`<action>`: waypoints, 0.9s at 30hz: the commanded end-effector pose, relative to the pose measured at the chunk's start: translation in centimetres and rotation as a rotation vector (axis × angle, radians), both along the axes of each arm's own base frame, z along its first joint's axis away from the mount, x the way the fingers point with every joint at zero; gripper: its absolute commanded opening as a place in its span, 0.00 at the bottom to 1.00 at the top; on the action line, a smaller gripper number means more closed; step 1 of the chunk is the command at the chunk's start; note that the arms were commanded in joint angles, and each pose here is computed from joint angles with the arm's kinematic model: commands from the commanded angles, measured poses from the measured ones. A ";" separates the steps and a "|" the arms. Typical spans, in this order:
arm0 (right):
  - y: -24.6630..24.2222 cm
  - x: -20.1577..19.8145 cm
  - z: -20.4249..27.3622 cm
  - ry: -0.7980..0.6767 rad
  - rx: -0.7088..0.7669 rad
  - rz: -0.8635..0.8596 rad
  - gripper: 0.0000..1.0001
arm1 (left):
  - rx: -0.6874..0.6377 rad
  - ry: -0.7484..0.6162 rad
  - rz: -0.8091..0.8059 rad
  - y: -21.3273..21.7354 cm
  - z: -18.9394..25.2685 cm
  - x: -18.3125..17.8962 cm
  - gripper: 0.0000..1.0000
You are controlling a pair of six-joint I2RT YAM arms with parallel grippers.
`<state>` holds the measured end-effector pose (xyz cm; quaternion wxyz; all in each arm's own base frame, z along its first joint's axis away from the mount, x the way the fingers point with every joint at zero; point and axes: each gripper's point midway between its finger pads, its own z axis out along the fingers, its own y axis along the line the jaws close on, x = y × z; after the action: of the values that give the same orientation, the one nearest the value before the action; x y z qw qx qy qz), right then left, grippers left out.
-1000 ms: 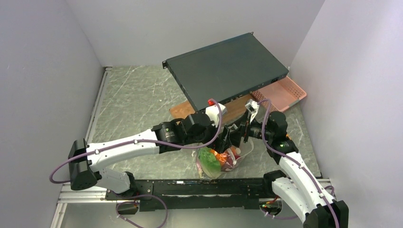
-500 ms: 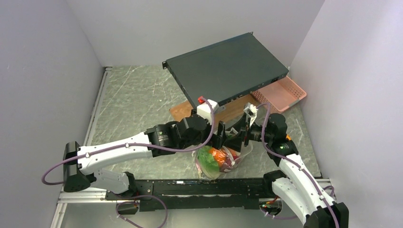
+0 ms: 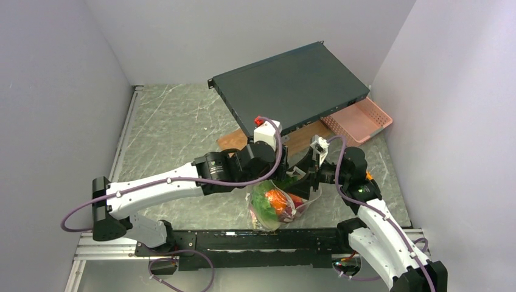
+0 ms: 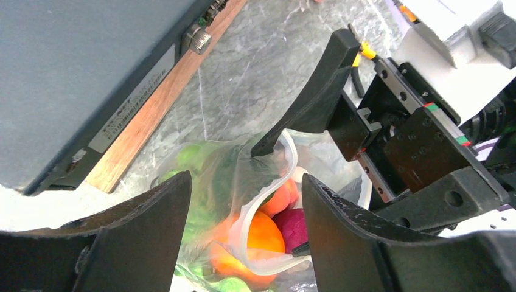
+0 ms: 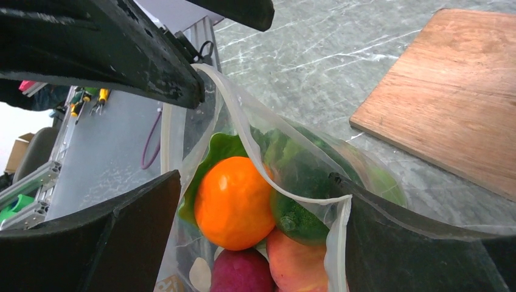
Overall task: Open the zip-top bag and remove the fake food
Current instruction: Pick up the fake fruit from the zipper food storage bag.
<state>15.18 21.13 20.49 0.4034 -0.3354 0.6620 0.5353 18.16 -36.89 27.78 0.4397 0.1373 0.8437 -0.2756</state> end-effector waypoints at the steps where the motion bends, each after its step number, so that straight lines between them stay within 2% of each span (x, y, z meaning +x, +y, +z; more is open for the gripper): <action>1: 0.1 -0.4 0.4 -0.049 0.009 0.027 0.93 | 0.087 0.000 0.021 0.8 0.1 -0.1 0.70; 10: 0.1 -0.2 0.1 -0.050 -0.002 0.015 0.93 | 0.240 -0.001 -0.003 1.0 -1.1 -0.7 0.66; 13: 0.1 -0.3 0.0 -0.052 -0.002 0.017 0.93 | 0.278 -0.009 0.000 0.9 -1.5 -0.7 0.57; 17: 0.0 -0.2 0.1 -0.054 -0.001 0.016 0.93 | 0.330 -0.021 0.012 1.0 -2.2 -0.3 0.54; 19: 0.0 -0.3 0.1 -0.054 -0.001 0.018 0.93 | 0.362 -0.023 0.017 1.2 -2.7 -0.1 0.48; 20: 0.0 -0.3 0.1 -0.057 -0.001 0.019 0.93 | 0.370 -0.027 0.018 1.2 -2.8 -0.1 0.41; 23: 0.0 -0.4 0.1 -0.062 -0.003 0.018 0.93 | 0.384 -0.038 0.000 0.8 -2.8 0.0 0.11; 25: 0.0 -0.5 0.1 -0.068 -0.005 0.022 0.93 | 0.387 -0.050 -0.018 0.6 -2.5 0.1 0.02; 27: -0.1 -0.6 0.2 -0.086 -0.012 0.029 0.93 | 0.380 -0.072 -0.030 0.5 -1.8 0.2 0.00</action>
<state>15.13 21.03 20.38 0.4142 -0.3466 0.6563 0.5269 17.83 -35.93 22.99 0.4010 0.2320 0.8804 -0.1012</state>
